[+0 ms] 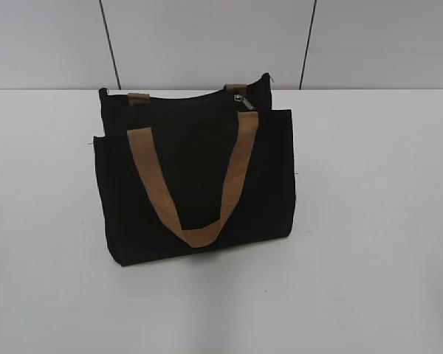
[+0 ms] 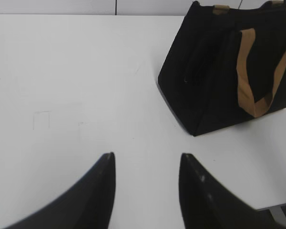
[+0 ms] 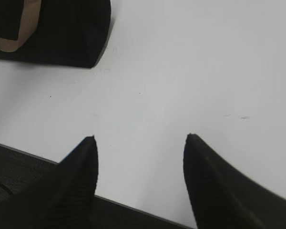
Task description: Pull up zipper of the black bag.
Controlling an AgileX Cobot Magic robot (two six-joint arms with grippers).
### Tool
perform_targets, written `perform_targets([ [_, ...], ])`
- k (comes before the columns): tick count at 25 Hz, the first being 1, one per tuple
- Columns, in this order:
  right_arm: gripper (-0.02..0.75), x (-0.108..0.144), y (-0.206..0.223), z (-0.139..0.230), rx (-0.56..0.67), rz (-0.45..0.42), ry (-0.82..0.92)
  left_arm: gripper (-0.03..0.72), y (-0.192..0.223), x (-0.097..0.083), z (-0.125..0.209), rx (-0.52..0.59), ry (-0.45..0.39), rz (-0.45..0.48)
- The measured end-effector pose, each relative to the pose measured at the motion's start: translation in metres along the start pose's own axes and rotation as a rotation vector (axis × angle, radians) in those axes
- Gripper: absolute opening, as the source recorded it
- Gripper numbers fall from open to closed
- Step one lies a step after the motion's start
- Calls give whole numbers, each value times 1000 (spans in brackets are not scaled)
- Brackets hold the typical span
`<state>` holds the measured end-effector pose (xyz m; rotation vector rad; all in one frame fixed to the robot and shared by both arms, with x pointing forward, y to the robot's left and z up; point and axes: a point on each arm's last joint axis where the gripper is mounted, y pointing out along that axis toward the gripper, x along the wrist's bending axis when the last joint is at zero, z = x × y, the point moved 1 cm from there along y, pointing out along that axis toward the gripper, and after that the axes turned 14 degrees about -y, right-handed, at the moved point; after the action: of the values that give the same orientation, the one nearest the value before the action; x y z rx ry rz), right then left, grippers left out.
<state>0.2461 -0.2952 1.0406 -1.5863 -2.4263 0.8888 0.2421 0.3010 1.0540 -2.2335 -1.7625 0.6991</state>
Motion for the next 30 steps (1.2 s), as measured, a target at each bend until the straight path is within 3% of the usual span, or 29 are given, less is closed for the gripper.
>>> perform_targets([
  [14,445,0,0,0,1,6,5,269,0,0,0,3,-4,2],
  [30,445,0,-4,3,45,306,184,241,-2,0,2,-70,-104,-193],
])
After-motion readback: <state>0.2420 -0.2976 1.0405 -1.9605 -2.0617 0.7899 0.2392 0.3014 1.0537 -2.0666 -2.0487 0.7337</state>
